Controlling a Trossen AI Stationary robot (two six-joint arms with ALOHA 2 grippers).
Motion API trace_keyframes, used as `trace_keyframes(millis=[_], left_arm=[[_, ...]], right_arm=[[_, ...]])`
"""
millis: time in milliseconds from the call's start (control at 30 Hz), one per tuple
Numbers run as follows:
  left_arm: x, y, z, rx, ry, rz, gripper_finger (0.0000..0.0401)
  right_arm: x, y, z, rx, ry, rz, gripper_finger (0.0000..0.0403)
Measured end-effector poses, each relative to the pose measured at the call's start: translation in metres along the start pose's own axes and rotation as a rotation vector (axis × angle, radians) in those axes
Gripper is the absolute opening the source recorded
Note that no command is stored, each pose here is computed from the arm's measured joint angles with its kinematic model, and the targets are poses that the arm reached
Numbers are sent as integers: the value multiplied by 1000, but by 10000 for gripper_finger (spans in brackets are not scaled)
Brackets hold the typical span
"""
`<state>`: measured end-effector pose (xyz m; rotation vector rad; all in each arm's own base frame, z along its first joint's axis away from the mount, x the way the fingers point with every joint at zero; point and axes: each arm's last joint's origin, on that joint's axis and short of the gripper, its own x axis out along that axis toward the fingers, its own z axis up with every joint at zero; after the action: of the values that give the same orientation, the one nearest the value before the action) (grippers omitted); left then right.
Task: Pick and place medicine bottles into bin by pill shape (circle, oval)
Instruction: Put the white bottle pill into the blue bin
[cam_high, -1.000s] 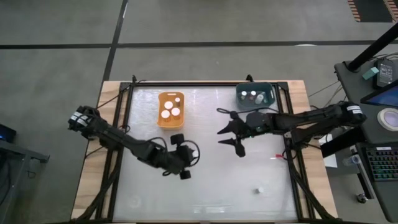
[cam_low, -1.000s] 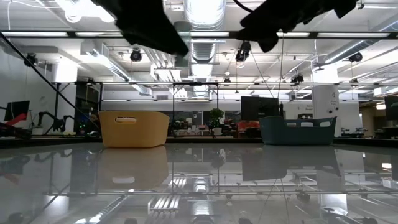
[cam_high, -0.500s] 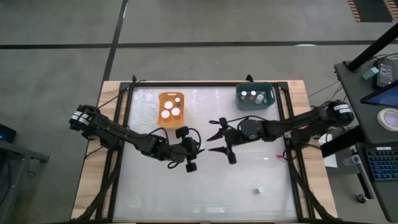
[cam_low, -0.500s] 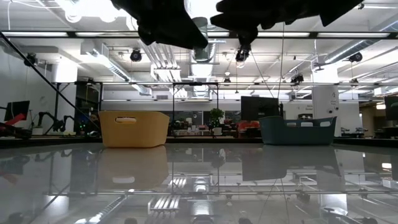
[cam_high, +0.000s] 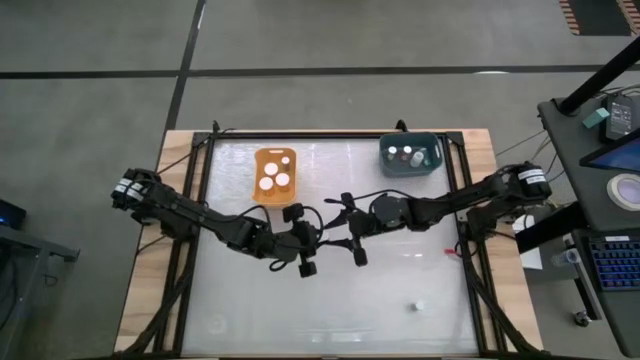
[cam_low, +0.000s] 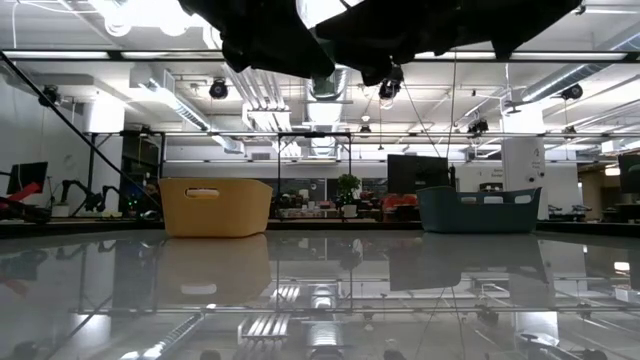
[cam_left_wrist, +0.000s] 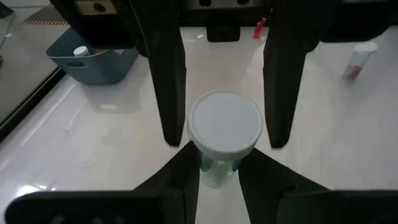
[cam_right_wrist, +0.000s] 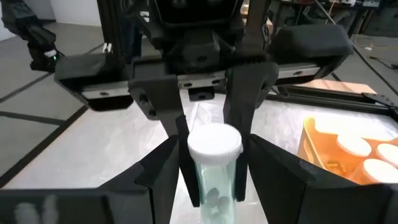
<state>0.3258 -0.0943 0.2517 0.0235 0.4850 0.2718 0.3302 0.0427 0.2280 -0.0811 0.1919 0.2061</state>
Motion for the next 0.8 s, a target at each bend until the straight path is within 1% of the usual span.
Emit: trace_keyframes(millis=[133,533,633,800], left_arm=[[0,0,0,1,2,0,77],[0,0,-1,3,2,0,77],[0,0,-1,3,2,0,77],[0,0,-1,5,2,0,77]], right_arm=[[6,0,0,-12,5,0,176],[5,-1,2,-1,1,-1,173],[5,-1,2,-1,2,-1,156],[5,-1,2,-2,2,-2,111]])
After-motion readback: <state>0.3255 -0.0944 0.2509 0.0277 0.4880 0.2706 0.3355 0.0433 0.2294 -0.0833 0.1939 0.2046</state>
